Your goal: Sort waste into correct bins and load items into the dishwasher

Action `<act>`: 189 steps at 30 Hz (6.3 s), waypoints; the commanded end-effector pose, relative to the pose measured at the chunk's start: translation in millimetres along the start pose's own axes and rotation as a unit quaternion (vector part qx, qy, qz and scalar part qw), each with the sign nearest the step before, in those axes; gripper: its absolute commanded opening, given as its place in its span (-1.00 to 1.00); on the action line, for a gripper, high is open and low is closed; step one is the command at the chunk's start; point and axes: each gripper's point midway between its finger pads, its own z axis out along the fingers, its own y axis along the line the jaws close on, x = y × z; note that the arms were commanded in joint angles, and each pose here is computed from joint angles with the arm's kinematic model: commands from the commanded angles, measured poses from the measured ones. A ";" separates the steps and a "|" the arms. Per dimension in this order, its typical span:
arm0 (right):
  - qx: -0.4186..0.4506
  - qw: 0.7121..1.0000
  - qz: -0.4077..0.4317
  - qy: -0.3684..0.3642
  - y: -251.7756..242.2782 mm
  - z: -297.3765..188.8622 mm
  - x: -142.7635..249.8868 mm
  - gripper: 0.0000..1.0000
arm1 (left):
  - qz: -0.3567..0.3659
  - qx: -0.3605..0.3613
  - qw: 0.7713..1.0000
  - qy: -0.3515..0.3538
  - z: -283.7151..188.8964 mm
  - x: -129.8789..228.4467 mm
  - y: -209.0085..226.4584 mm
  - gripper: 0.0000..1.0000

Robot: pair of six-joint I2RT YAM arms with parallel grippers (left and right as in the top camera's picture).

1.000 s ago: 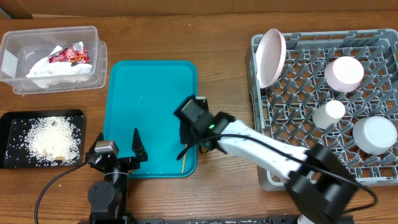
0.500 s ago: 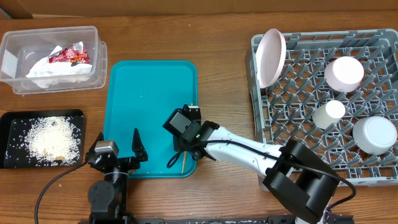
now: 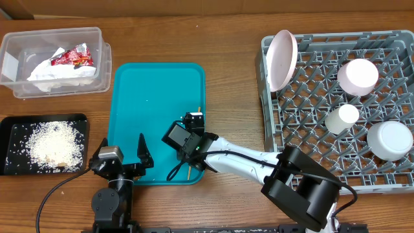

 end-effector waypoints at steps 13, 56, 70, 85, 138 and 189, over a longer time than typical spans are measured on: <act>0.026 1.000 0.001 -0.002 -8.1 11.8 3.5 -0.69 | 0.011 -0.003 1.000 -0.004 -0.3 -0.7 1.0 1.00; 0.001 1.000 0.005 -0.029 15.4 -35.8 -39.0 -0.92 | 0.011 -0.003 1.000 -0.004 -0.3 -0.7 1.0 1.00; 0.054 0.990 -0.046 -0.120 -114.1 -166.2 -163.6 -0.92 | 0.011 -0.003 1.000 -0.004 -0.3 -0.7 1.0 1.00; 0.058 0.993 0.032 0.100 -264.8 -151.8 -101.6 -0.92 | 0.011 -0.003 1.000 -0.004 -0.3 -0.6 1.0 1.00; -0.032 0.982 0.123 -0.141 -247.3 -307.2 -34.1 -0.66 | 0.011 -0.003 1.000 -0.004 -0.3 -0.7 1.0 1.00; -0.116 0.911 0.166 -0.359 -260.5 -222.8 -29.9 1.00 | 0.011 -0.003 1.000 -0.004 -0.3 -0.7 1.0 0.99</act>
